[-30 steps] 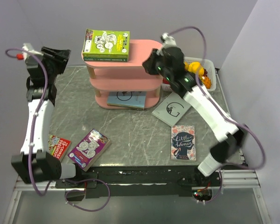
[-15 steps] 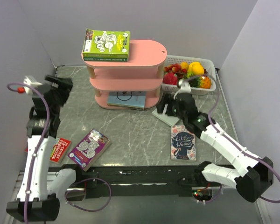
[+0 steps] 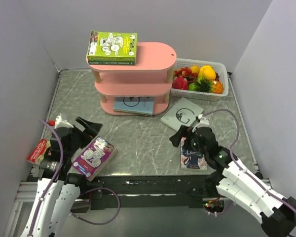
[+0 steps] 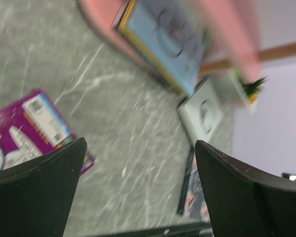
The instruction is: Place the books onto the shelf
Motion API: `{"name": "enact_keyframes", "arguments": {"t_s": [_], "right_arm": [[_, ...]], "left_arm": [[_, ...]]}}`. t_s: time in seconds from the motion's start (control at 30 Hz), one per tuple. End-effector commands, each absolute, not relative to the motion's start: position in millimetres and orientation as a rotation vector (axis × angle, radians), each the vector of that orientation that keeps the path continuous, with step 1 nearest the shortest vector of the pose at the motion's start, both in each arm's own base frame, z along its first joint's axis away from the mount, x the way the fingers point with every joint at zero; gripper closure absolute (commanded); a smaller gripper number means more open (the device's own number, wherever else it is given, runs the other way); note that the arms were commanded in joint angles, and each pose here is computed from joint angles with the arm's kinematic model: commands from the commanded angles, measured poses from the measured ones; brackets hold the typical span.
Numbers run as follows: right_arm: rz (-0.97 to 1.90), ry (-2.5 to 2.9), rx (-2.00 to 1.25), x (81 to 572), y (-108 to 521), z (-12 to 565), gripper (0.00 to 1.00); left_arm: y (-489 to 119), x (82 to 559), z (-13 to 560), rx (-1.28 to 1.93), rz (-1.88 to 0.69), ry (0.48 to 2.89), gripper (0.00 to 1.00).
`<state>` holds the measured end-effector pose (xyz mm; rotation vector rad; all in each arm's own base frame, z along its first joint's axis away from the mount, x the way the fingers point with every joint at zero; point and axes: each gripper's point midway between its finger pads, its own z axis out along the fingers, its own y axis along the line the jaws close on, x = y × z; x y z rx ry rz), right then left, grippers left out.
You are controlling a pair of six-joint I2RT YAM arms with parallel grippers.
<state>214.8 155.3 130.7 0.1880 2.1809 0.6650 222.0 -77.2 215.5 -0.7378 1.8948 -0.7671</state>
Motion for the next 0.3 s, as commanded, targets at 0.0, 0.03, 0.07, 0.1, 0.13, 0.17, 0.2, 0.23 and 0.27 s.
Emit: {"name": "enact_keyframes", "arguments": {"t_s": [0.0, 0.03, 0.07, 0.1, 0.13, 0.17, 0.2, 0.23, 0.27], "right_arm": [[0.721, 2.165, 0.093, 197, 165, 132, 0.01], [0.697, 2.161, 0.088, 196, 163, 132, 0.01], [0.674, 2.183, 0.065, 191, 162, 128, 0.01], [0.659, 2.179, 0.057, 190, 160, 130, 0.01], [0.632, 2.184, 0.058, 190, 157, 129, 0.01], [0.628, 2.185, 0.052, 189, 156, 128, 0.01], [0.621, 2.187, 0.034, 187, 155, 127, 0.01], [0.624, 2.188, 0.021, 186, 155, 126, 0.01], [0.629, 2.182, 0.016, 185, 155, 126, 0.01]], "left_arm": [[-86, 211, 213, -0.653, -0.776, 1.941, 0.04], [-84, 213, 211, -0.666, -0.753, 1.951, 0.04], [-81, 216, 211, -0.681, -0.741, 1.947, 0.04], [-80, 218, 209, -0.696, -0.728, 1.95, 0.04], [-79, 221, 206, -0.707, -0.721, 1.952, 0.04], [-77, 222, 202, -0.742, -0.711, 1.953, 0.04], [-74, 224, 199, -0.759, -0.691, 1.954, 0.04], [-73, 225, 195, -0.768, -0.682, 1.963, 0.04], [-73, 225, 197, -0.762, -0.681, 1.964, 0.04]]}}
